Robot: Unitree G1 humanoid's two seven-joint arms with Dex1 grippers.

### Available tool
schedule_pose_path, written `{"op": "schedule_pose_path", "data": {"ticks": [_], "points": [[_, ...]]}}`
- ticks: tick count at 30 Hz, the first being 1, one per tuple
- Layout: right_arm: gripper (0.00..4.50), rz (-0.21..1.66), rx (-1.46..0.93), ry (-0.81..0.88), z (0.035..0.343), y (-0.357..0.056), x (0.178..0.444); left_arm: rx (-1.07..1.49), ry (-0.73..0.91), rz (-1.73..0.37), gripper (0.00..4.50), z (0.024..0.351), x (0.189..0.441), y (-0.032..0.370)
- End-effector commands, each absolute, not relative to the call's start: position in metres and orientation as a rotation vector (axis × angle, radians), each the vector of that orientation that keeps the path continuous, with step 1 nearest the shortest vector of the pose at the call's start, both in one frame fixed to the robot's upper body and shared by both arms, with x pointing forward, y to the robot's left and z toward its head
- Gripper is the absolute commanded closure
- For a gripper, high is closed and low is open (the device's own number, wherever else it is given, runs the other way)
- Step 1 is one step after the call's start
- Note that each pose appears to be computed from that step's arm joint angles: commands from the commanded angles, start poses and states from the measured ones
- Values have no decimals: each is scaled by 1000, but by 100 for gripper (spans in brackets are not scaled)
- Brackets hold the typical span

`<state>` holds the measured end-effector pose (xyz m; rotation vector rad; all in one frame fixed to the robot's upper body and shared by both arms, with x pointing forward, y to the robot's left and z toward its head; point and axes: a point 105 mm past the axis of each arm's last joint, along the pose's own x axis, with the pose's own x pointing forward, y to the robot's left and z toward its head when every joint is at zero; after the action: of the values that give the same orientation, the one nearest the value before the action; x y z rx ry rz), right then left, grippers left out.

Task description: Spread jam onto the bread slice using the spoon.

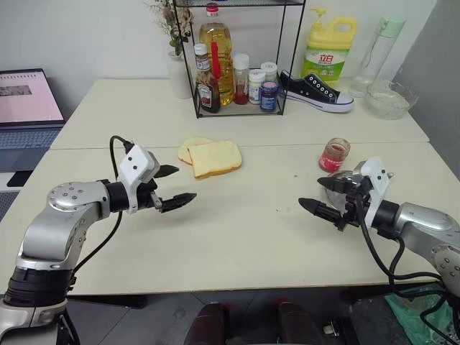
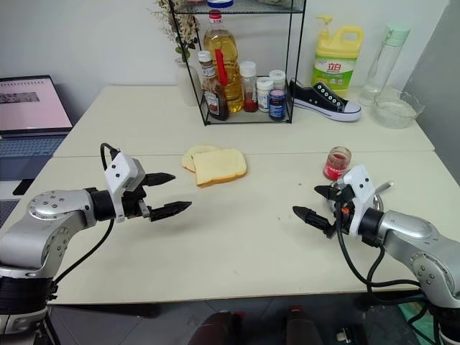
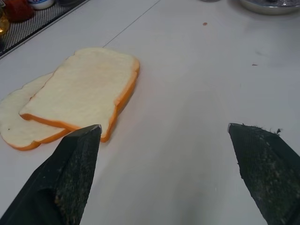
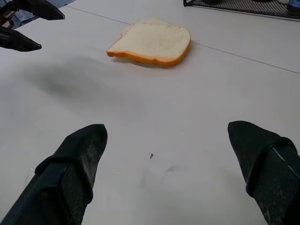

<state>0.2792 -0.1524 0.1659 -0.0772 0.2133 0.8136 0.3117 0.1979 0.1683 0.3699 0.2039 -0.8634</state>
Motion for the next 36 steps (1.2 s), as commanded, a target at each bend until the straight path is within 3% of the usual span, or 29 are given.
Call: {"op": "schedule_pose_path", "data": {"ticks": [1, 7, 15, 23, 36], "points": [[3, 816, -92, 155, 180, -151, 278, 384, 151, -866, 0, 182, 312, 194], [3, 821, -94, 157, 179, -150, 275, 343, 158, -821, 0, 187, 314, 205], [3, 950, -231, 152, 173, -127, 267, 229, 145, -580, 0, 188, 354, 235], [3, 1004, -270, 86, 179, -108, 275, -21, 147, -484, 0, 160, 397, 215], [3, 976, -280, 71, 176, -108, 278, -101, 187, -383, 0, 120, 438, 193]]}}
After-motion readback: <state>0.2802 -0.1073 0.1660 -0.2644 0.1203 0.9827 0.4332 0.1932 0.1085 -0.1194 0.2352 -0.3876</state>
